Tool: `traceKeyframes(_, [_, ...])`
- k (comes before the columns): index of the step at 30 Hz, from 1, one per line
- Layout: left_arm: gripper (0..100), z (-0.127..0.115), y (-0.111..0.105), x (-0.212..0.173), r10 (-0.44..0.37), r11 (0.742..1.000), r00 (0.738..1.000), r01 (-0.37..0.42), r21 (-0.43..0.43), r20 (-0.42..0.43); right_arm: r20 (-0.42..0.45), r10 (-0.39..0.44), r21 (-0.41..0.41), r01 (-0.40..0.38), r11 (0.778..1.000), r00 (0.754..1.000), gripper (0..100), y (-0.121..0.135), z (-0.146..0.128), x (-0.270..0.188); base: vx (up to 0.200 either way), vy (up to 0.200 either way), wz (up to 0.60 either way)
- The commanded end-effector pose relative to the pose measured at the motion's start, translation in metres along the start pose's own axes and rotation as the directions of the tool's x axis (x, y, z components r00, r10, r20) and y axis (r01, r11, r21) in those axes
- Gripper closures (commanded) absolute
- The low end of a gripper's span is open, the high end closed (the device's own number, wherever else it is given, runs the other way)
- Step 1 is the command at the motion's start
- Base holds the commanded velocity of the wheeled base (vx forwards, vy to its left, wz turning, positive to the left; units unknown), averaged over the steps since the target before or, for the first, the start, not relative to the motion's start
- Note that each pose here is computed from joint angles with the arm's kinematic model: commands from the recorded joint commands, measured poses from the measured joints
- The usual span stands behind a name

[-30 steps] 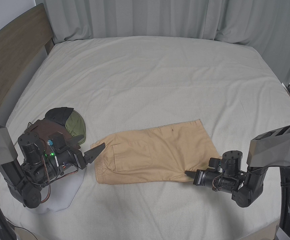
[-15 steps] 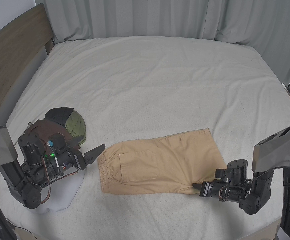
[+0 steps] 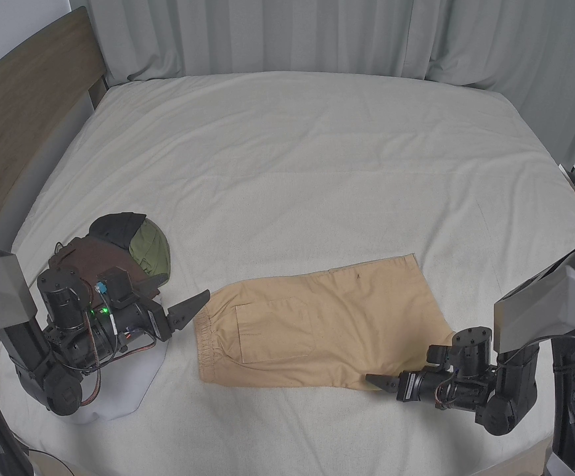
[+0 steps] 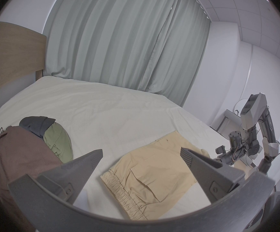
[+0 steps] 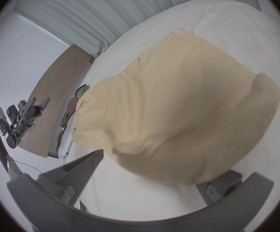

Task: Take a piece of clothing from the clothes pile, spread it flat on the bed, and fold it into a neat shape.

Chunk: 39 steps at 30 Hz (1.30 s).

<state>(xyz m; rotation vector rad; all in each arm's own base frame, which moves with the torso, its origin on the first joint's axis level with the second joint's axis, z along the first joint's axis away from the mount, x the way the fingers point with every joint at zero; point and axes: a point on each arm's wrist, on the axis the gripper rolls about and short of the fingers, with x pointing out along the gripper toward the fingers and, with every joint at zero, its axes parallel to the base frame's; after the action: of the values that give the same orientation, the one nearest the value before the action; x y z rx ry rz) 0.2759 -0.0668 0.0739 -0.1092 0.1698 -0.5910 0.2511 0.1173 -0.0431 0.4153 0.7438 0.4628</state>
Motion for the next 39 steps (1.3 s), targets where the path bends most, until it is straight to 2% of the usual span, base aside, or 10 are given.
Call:
traceKeyframes(1, [0,0.000,0.000,0.000,0.000,1.000,1.000,0.000,-0.001,-0.001,-0.078,-0.002,-0.006,0.001,1.000,0.997,0,0.005,-0.017,-0.008,0.000,0.000,0.00])
traceKeyframes(6, [0,-0.001,0.000,0.000,0.000,1.000,1.000,0.000,-0.003,-0.002,-0.154,0.049,-0.058,-0.059,0.997,0.987,0,0.024,-0.031,-0.020,0.000,0.000,0.00])
traceKeyframes(9, [0,-0.001,0.000,0.000,-0.002,1.000,1.000,0.002,-0.004,-0.002,-0.158,0.099,-0.090,-0.114,0.989,0.982,0,0.039,-0.032,-0.024,0.000,0.000,0.00])
traceKeyframes(15, [0,-0.002,-0.001,-0.001,-0.001,1.000,1.000,0.001,-0.007,-0.008,-0.145,0.146,-0.118,-0.164,0.979,0.979,0,0.053,-0.030,-0.028,0.000,0.000,0.00])
traceKeyframes(25, [0,-0.008,-0.003,-0.003,-0.008,1.000,0.999,0.007,-0.019,-0.038,0.013,0.242,-0.149,-0.237,0.960,0.970,0,0.074,0.004,-0.036,0.000,0.000,0.00])
traceKeyframes(26, [0,-0.008,-0.005,-0.004,-0.011,1.000,0.999,0.010,-0.020,-0.038,0.057,0.264,-0.161,-0.252,0.954,0.963,0,0.079,0.013,-0.039,0.000,0.000,0.00])
traceKeyframes(28, [0,-0.009,-0.005,-0.004,-0.010,1.000,0.999,0.009,-0.022,-0.042,0.068,0.272,-0.165,-0.258,0.952,0.960,0,0.081,0.015,-0.040,0.000,0.000,0.00])
traceKeyframes(29, [0,-0.010,-0.004,-0.004,-0.010,1.000,0.999,0.009,-0.023,-0.047,0.124,0.302,-0.180,-0.278,0.944,0.945,0,0.087,0.028,-0.043,0.000,0.000,0.00])
traceKeyframes(31, [0,-0.011,-0.004,-0.004,-0.009,1.000,0.999,0.008,-0.029,-0.052,0.169,0.305,-0.188,-0.273,0.944,0.937,0,0.086,0.038,-0.049,0.000,0.000,0.00])
traceKeyframes(39, [0,-0.020,-0.007,0.000,-0.041,0.992,0.996,0.030,-0.123,-0.083,0.274,0.320,-0.208,-0.269,0.940,0.907,0,0.081,0.064,-0.071,0.000,0.000,0.00])
